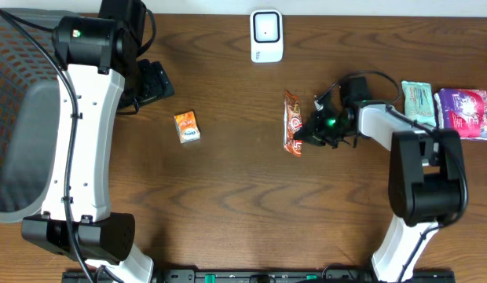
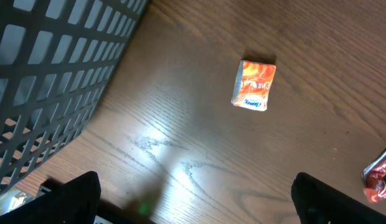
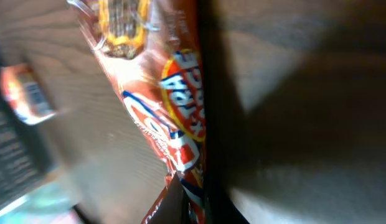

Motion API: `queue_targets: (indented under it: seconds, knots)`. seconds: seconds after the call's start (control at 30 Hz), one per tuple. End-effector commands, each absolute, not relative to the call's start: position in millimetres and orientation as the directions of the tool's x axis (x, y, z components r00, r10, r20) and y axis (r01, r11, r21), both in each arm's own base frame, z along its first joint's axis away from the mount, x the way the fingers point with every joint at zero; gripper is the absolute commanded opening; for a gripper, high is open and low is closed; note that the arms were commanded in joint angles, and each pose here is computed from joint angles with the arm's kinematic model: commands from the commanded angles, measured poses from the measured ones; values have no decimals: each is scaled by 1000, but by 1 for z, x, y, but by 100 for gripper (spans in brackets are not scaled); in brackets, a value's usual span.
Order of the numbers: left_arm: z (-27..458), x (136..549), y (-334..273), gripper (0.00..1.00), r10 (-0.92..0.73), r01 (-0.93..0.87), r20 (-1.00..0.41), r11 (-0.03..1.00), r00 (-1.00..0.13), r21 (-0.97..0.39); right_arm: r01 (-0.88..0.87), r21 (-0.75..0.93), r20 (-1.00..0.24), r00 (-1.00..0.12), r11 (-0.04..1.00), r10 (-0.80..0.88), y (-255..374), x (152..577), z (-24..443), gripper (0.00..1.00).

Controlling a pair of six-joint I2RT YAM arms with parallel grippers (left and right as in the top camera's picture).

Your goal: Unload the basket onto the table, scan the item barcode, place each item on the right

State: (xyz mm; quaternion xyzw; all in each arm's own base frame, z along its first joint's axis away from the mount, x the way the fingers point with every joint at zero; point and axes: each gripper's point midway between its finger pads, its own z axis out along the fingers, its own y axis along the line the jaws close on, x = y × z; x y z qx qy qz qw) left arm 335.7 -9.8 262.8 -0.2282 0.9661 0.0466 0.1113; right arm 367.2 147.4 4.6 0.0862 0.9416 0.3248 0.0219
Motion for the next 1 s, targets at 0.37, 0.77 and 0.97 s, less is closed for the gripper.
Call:
queue_targets:
  seconds: [0.37, 0.77, 0.97]
  knots:
    - [262, 323, -7, 98, -430, -451, -200, 890, -880, 70, 112, 358, -202, -960, 927, 194, 138, 386, 16, 75]
    - [262, 323, -7, 98, -430, -451, -200, 890, -880, 70, 106, 455, -136, -973, 884, 187, 161, 391, -21, 42]
    - [262, 323, -7, 98, -430, -451, -200, 890, -880, 70, 101, 481, -99, -981, 871, 168, 169, 384, -25, 1]
